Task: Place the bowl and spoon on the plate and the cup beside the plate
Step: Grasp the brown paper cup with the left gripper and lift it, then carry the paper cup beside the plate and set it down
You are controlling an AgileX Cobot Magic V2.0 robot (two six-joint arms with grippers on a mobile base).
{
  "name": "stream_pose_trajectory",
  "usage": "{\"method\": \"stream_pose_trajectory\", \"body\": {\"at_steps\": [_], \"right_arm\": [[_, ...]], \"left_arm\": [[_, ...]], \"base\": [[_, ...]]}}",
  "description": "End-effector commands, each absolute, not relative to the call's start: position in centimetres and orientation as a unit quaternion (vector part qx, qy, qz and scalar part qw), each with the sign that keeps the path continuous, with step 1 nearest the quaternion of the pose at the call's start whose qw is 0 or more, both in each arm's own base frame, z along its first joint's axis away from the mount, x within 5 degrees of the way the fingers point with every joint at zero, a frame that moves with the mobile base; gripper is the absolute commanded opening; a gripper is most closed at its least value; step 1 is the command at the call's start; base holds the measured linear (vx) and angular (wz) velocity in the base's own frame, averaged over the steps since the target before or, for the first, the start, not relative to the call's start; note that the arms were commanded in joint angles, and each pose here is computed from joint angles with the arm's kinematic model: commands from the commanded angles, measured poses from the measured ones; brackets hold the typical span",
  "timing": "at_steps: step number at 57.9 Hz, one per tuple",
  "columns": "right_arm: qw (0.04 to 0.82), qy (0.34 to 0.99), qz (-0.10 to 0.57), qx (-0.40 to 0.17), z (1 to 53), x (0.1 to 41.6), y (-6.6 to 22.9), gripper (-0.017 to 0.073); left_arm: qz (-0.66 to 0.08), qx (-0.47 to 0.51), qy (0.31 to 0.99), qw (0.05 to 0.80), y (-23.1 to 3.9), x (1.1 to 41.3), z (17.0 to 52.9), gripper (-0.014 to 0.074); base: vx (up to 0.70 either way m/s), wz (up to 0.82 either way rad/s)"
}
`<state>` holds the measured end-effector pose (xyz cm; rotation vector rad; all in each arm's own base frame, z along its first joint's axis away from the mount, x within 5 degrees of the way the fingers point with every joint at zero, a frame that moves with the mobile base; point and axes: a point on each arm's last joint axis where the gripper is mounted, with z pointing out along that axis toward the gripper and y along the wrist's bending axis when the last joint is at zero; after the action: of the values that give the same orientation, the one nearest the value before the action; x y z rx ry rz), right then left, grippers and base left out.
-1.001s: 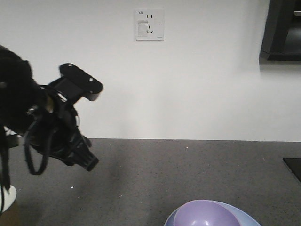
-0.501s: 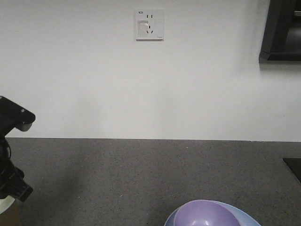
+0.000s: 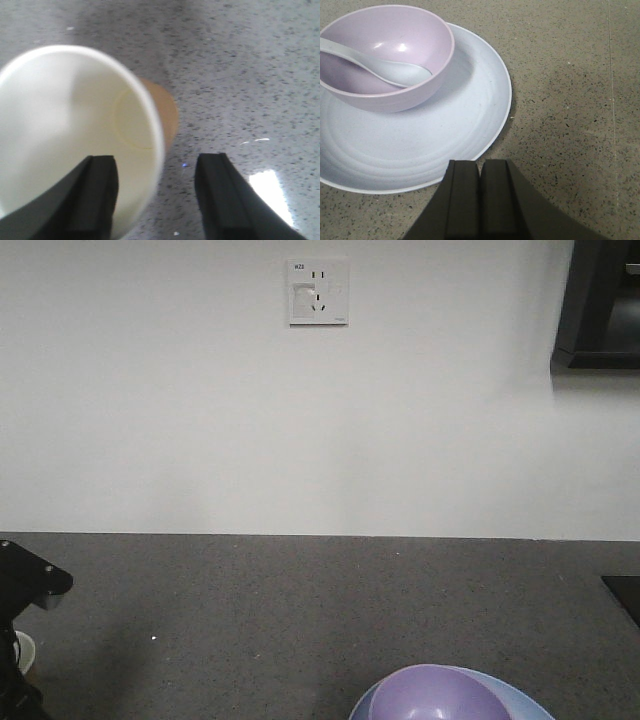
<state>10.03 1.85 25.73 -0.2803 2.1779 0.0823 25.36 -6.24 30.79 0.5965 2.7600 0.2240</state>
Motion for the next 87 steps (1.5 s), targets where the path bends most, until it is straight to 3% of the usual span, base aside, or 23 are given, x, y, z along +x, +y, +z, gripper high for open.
{"method": "stream_pose_trajectory", "body": {"at_steps": [1,11,19,31,38,46,60,72,87], "right_arm": [[0.498,0.860,0.032,-0.109,27.2,10.5,1.9,-0.0009],[0.497,0.860,0.032,-0.109,27.2,10.5,1.9,-0.0009],[0.494,0.862,0.034,-0.109,27.1,10.5,1.9,-0.0009],[0.494,0.862,0.034,-0.108,27.1,10.5,1.9,-0.0009],[0.494,0.862,0.034,-0.108,27.1,10.5,1.9,-0.0009],[0.497,0.861,0.035,-0.107,27.2,10.5,1.9,-0.0009],[0.497,0.860,0.036,-0.107,27.2,10.5,1.9,-0.0009],[0.497,0.860,0.036,-0.107,27.2,10.5,1.9,-0.0009],[0.497,0.860,0.035,-0.107,27.2,10.5,1.9,-0.0009]], "left_arm": [[0.061,0.214,0.956,0.192,-6.5,25.3,31.9,0.0354],[0.061,0.227,0.952,0.198,-6.5,25.3,32.0,-0.0012],[0.059,0.235,0.947,0.213,-6.9,25.4,33.4,-0.0008],[0.044,0.255,0.925,0.278,-8.8,25.4,38.4,-0.0006],[0.006,0.290,0.901,0.321,-10.8,24.9,41.2,-0.0003],[-0.035,0.316,0.894,0.315,-13.1,24.6,42.3,-0.0003],[-0.044,0.374,0.886,0.268,-17.8,25.4,40.9,0.0000],[-0.042,0.417,0.881,0.220,-21.8,26.1,37.6,0.0000],[-0.033,0.448,0.874,0.187,-24.4,26.4,34.8,0.0000]], "base": [[0.00,0.00],[0.00,0.00],[0.00,0.00],[0.00,0.00],[0.00,0.00],[0.00,0.00],[0.00,0.00],[0.00,0.00],[0.00,0.00]]}}
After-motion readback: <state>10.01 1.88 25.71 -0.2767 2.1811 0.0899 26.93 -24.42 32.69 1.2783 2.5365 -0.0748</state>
